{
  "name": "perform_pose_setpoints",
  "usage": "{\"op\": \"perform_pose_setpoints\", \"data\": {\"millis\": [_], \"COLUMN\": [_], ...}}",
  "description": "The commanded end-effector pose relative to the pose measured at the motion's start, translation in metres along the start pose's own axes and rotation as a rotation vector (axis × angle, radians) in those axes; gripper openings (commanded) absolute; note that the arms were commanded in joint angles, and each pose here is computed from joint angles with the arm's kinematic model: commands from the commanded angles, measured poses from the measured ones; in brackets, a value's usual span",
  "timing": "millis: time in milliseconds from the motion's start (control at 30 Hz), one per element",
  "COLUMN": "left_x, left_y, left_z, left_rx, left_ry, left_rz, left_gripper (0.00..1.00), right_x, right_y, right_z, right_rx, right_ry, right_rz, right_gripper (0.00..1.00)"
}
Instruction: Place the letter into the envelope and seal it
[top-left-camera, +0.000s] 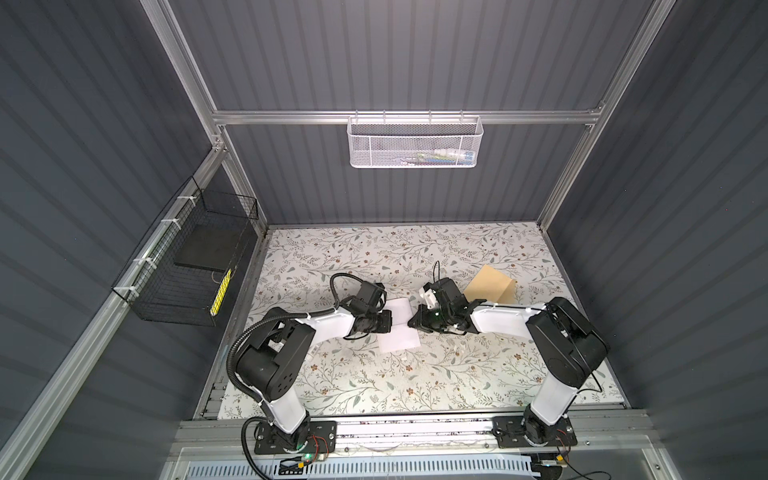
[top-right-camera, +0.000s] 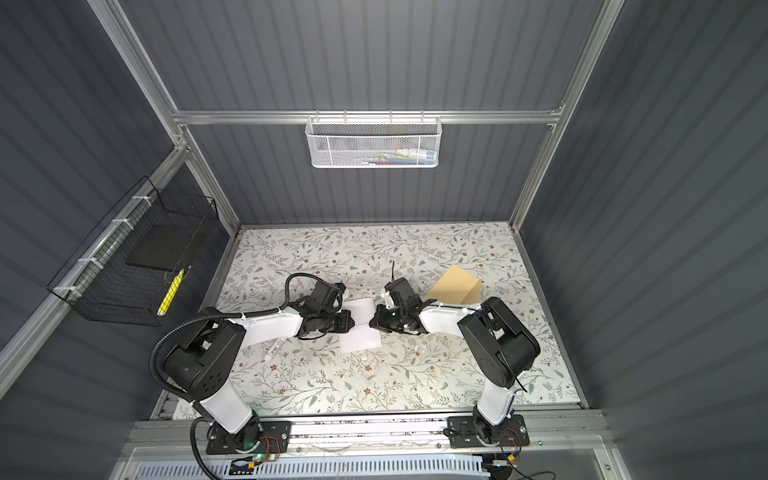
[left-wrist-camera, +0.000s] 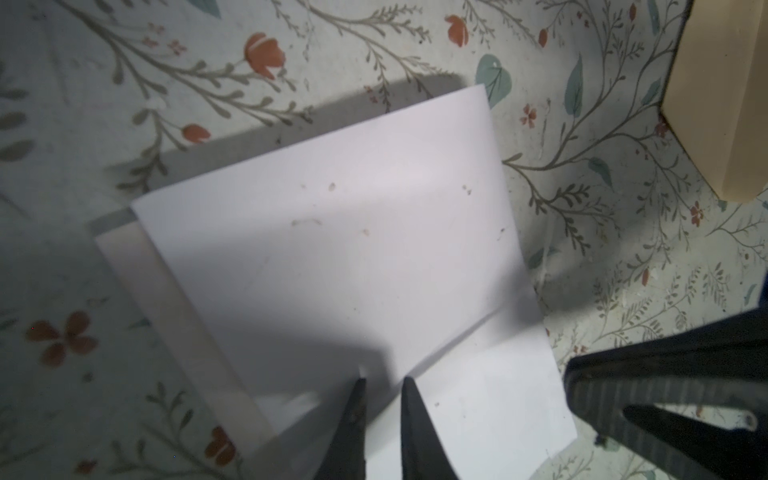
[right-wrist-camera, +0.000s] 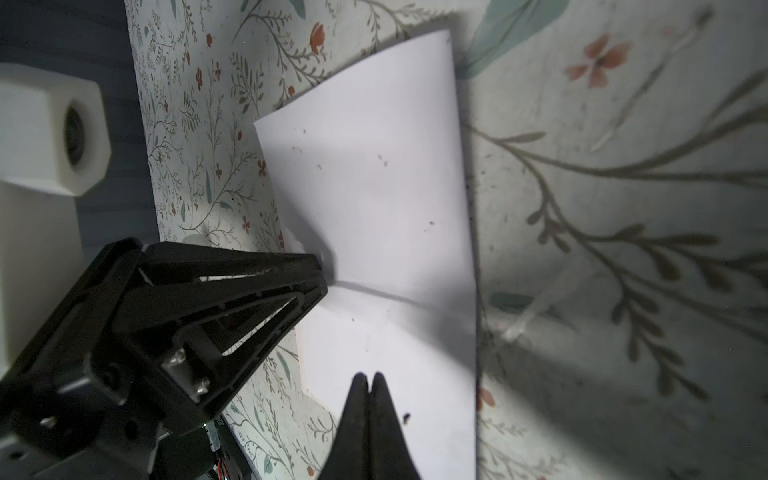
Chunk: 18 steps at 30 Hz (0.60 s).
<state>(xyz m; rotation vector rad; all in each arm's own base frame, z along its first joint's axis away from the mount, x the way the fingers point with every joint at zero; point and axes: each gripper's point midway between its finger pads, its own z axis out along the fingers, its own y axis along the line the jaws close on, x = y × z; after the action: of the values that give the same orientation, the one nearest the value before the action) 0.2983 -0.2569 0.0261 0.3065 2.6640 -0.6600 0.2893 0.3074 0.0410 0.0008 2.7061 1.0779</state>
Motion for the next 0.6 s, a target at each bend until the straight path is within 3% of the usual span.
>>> {"op": "perform_pose_setpoints", "data": {"millis": [0,367,567], "left_x": [0.017,0.015,-0.006], "left_y": [0.003,0.001,-0.024], "left_z": [0.004,0.003,-0.008], "left_rx": [-0.005,0.001,0.096], "left_ry": [0.058,0.051,0.005], "left_rz": [0.002,-0.013,-0.058], "left_gripper": [0.17,0.16,0.18], "right_x": [0.007,0.03,0.031], "right_y": [-0.014,-0.031,-0.043], "right_z": [-0.001,-0.002,-0.003], "right_rx": [0.054,0.097,0.145], "right_ry": [-0.022,0.005,-0.017], "right_rz": [0.023,0.032,0.03], "right_gripper": [0.02,0.02,0.0]}}
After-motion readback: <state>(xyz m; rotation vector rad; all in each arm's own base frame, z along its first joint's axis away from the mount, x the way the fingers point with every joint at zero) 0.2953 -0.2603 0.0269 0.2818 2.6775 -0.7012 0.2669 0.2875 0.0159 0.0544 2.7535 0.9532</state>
